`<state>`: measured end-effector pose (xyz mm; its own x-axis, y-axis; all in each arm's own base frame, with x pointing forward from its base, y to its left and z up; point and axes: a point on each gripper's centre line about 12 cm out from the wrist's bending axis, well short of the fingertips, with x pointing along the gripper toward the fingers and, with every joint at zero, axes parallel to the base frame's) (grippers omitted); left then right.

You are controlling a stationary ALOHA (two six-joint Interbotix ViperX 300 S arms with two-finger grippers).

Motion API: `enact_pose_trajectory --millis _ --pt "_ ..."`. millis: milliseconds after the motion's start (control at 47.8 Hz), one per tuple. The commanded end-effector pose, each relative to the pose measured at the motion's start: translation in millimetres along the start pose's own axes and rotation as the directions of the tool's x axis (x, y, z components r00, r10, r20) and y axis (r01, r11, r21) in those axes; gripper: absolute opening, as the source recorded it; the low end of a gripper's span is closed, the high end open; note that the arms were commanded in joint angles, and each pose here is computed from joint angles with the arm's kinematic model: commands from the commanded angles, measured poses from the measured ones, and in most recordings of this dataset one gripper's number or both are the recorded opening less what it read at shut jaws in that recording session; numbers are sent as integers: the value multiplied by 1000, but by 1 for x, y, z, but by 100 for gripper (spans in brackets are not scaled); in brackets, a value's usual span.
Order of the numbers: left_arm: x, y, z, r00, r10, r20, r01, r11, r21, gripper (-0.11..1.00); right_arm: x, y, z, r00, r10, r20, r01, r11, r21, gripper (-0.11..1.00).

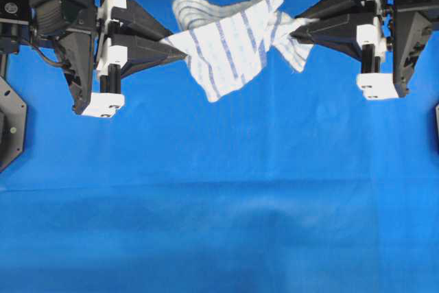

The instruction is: Lift the towel with both arms.

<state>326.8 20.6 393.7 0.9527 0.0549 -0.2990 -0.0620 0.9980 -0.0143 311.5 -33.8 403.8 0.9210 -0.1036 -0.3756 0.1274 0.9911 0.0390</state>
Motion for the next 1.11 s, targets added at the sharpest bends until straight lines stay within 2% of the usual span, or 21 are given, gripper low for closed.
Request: enact_pose_trajectory --millis 0,84,147,188,314,398,461,545,649,754,901,1089 --pt "-7 1 14 999 5 38 -5 1000 13 4 -5 0 11 999 -1 32 2 1000 -7 11" --pt "-7 3 14 999 9 38 -10 1000 16 4 -4 0 11 999 -1 34 2 1000 -11 11" --pt "-7 3 15 999 9 42 -10 1000 16 10 -4 0 11 999 -2 35 2 1000 -13 11" --pt "-7 3 15 999 9 46 -10 1000 14 19 -4 0 12 999 -2 37 2 1000 -11 11" --pt "-9 3 15 998 9 55 -10 1000 14 56 -3 0 11 999 -2 35 2 1000 -11 14" --pt "-10 3 15 998 9 57 -10 1000 16 79 -3 -1 10 1000 -7 28 8 1000 -19 36" --pt "-11 3 14 999 9 54 -10 1000 17 90 -2 -3 8 999 -24 22 25 999 -34 55" --pt "-11 3 12 999 11 49 -12 1000 15 90 0 -5 5 999 -34 7 35 998 -44 68" --pt "-10 3 9 999 11 40 -12 1000 14 90 3 -5 0 999 -35 -9 35 999 -39 63" --pt "-6 4 1 1000 11 17 -11 1000 9 90 8 -5 -9 999 -37 -35 36 999 -32 64" --pt "9 -2 -31 999 -7 -49 7 1000 10 90 21 -6 -36 994 -36 -103 35 999 -13 64" --pt "31 -23 -74 993 -64 -101 65 998 12 90 49 4 -81 983 -5 -185 7 1000 10 64"
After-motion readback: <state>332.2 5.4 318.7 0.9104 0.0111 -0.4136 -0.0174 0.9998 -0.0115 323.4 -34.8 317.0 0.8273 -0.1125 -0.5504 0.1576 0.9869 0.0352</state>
